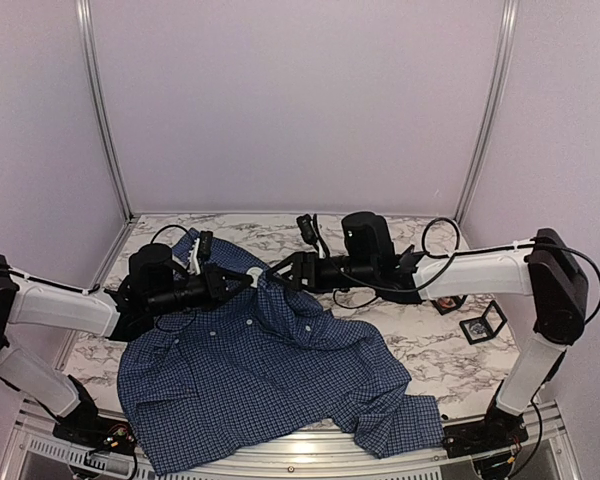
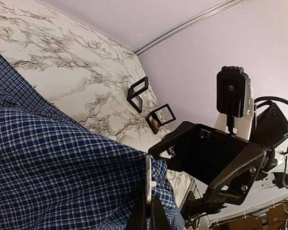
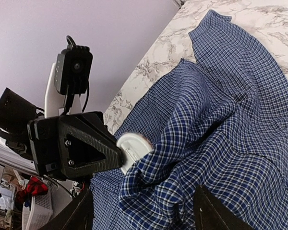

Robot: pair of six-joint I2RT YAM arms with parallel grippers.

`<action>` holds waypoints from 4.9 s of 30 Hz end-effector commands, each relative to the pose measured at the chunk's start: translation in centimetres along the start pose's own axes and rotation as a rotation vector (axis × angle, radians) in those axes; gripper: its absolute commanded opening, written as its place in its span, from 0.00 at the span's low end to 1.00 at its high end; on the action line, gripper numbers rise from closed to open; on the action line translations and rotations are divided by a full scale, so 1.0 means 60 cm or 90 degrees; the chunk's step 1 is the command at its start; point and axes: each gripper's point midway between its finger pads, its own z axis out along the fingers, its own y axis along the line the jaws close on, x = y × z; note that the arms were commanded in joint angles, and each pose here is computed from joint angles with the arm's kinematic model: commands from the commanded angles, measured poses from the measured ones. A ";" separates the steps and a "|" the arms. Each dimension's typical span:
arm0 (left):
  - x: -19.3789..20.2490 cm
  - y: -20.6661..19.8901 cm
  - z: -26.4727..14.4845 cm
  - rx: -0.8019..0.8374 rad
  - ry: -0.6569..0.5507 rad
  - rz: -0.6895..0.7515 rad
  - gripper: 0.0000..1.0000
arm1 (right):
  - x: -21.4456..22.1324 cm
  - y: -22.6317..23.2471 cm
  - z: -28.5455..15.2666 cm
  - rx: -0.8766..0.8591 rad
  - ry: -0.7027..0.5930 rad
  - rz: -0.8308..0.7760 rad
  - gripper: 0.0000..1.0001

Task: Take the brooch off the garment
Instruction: Open the brooch with the flattened clothing, then remove the brooch from the flattened clothing.

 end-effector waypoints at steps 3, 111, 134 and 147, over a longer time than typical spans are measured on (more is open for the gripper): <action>-0.010 -0.039 0.012 0.081 0.002 -0.010 0.00 | -0.032 0.023 0.007 -0.099 -0.035 0.037 0.65; 0.002 -0.044 0.008 0.026 0.007 0.104 0.00 | -0.044 0.017 0.020 -0.105 -0.010 0.057 0.18; 0.000 0.004 0.003 -0.062 0.021 0.075 0.00 | -0.024 -0.008 0.011 0.086 0.014 -0.100 0.60; -0.001 0.015 0.001 -0.108 0.041 0.082 0.00 | 0.009 -0.009 0.035 0.160 0.047 -0.159 0.28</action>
